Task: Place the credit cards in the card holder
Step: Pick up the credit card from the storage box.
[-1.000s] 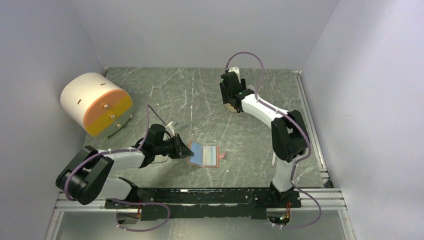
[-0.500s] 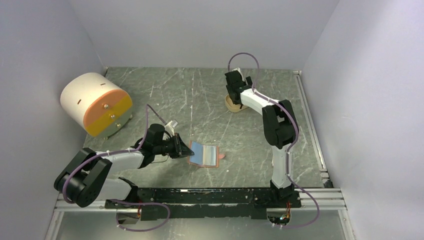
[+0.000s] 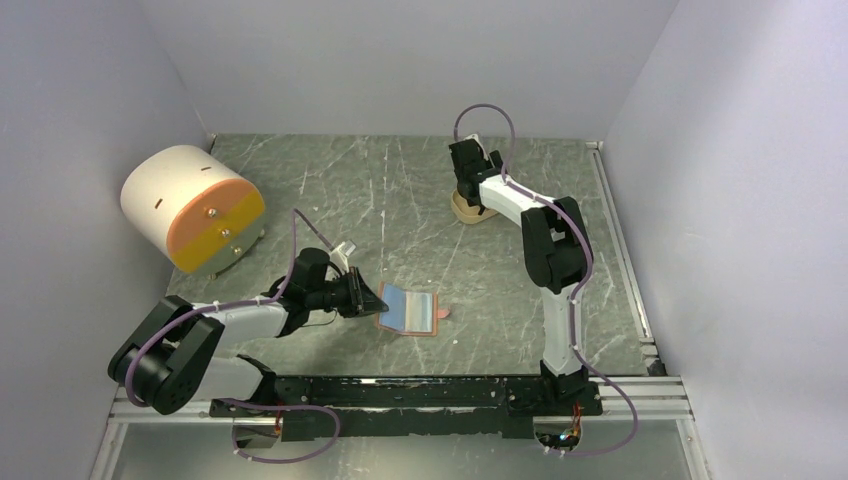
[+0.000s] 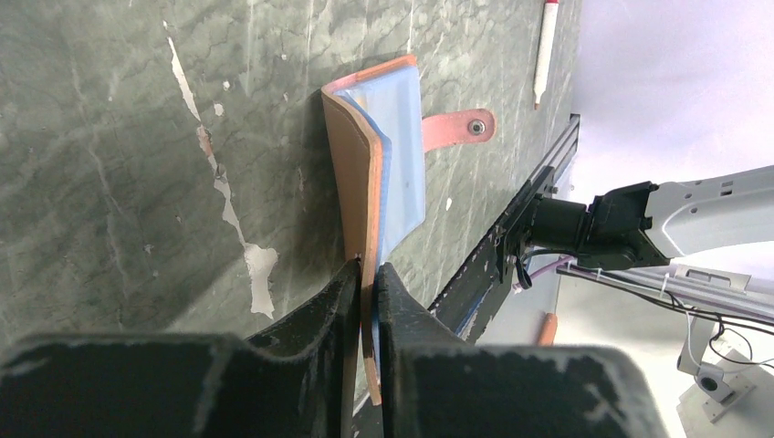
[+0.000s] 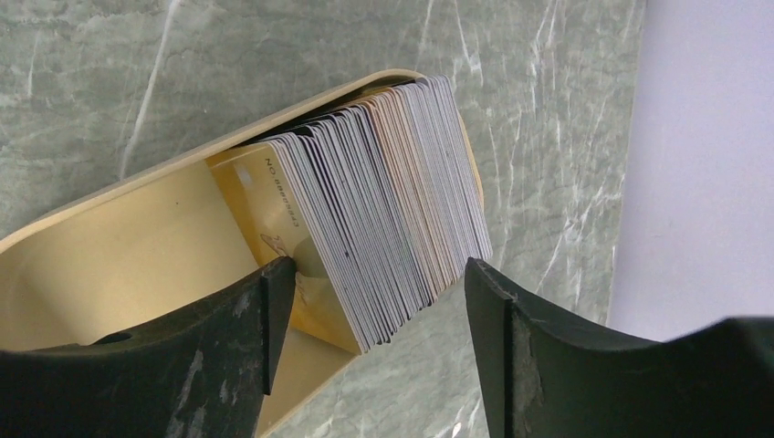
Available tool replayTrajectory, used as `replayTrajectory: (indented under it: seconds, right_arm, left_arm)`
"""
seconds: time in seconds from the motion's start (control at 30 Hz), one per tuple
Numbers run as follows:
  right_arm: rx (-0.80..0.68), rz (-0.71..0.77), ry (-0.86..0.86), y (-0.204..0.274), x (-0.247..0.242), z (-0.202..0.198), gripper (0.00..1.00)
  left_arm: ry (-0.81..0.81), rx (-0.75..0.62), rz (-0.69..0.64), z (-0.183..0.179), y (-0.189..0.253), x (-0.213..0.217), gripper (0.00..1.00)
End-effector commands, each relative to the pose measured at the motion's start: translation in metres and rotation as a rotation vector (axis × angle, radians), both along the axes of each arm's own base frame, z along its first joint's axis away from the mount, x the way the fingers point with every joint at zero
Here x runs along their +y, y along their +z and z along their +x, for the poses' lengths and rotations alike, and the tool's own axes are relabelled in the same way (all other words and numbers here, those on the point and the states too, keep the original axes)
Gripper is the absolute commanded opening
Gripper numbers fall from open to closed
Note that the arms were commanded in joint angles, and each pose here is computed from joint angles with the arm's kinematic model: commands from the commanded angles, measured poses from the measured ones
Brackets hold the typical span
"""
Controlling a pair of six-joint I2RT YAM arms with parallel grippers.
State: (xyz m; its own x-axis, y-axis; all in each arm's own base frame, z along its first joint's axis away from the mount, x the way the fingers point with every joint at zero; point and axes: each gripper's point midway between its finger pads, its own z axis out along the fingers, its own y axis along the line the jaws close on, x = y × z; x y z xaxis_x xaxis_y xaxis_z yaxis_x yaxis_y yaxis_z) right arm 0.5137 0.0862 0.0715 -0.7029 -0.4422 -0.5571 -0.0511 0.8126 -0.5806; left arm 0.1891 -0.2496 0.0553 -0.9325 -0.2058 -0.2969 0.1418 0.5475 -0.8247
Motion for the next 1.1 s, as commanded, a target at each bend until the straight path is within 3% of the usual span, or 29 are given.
replayTrajectory:
  seconds: [0.0,1.07]
  right_arm:
    - [-0.023,-0.034,-0.036,0.007,-0.011,0.004,0.69]
    - [-0.07,0.033,-0.015,0.032,-0.003,0.011,0.41]
  left_arm:
    - [-0.029,-0.034,-0.032,-0.001,0.008,-0.004,0.16]
    - [-0.022,-0.034,-0.031,-0.001,0.009,-0.003,0.17]
